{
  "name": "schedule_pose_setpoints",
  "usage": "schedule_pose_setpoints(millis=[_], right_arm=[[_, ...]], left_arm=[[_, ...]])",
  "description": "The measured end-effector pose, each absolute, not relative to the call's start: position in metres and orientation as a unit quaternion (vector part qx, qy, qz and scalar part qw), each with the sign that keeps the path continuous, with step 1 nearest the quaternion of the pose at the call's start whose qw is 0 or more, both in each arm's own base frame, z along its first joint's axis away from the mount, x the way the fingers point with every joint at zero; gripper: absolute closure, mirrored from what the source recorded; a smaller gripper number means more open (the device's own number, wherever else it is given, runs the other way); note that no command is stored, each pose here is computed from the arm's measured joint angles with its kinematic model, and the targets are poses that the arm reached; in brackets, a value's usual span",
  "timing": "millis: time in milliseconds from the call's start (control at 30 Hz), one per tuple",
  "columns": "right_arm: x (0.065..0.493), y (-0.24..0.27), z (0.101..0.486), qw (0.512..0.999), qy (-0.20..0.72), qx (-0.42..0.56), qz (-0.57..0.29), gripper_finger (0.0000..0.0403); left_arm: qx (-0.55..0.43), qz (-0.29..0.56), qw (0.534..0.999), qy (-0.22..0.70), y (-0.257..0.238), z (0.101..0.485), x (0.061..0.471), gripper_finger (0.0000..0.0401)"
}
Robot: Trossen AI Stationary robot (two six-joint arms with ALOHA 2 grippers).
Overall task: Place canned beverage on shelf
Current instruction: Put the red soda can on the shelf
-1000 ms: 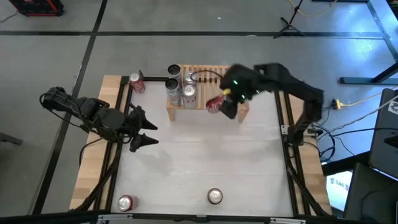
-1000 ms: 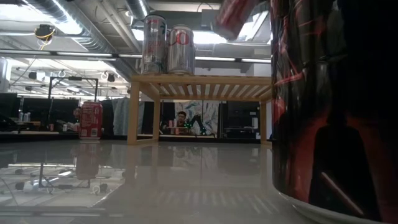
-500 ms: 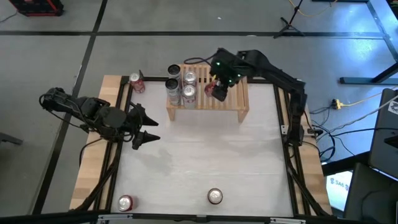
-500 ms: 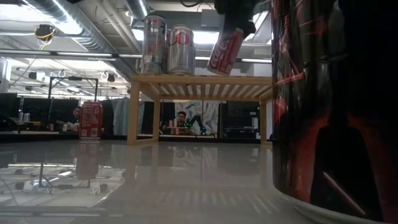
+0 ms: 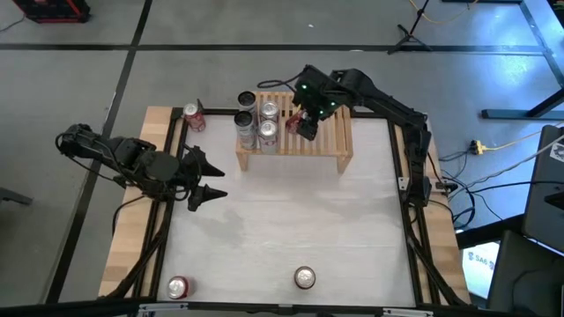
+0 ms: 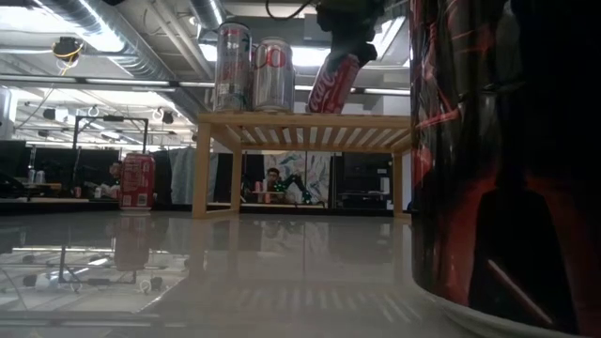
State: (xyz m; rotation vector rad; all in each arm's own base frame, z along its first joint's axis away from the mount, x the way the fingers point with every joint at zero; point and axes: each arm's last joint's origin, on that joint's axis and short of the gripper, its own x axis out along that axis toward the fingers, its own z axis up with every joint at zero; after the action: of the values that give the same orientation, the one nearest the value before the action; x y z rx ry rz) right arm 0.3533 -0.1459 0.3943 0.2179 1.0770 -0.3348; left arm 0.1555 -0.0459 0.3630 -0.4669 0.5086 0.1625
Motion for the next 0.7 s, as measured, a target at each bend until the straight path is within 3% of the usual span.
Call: schedule_pose_setpoints(millis=[300,533,700], right_arm=[[0.357,-0.148,0.391,0.838,0.514,0.090,-0.159,0.0128],[0.360,-0.149,0.390,0.843,0.507,0.087,-0.159,0.0071],[0.366,-0.152,0.384,0.843,0.507,0.081,-0.159,0.0083]], left_arm=[[-0.228,0.079,0.938,0.249,-0.046,0.363,0.155,0.0067],[-0.228,0.079,0.938,0.249,-0.046,0.363,0.155,0.0067],[-0.225,0.078,0.939,0.249,-0.046,0.363,0.155,0.0067]])
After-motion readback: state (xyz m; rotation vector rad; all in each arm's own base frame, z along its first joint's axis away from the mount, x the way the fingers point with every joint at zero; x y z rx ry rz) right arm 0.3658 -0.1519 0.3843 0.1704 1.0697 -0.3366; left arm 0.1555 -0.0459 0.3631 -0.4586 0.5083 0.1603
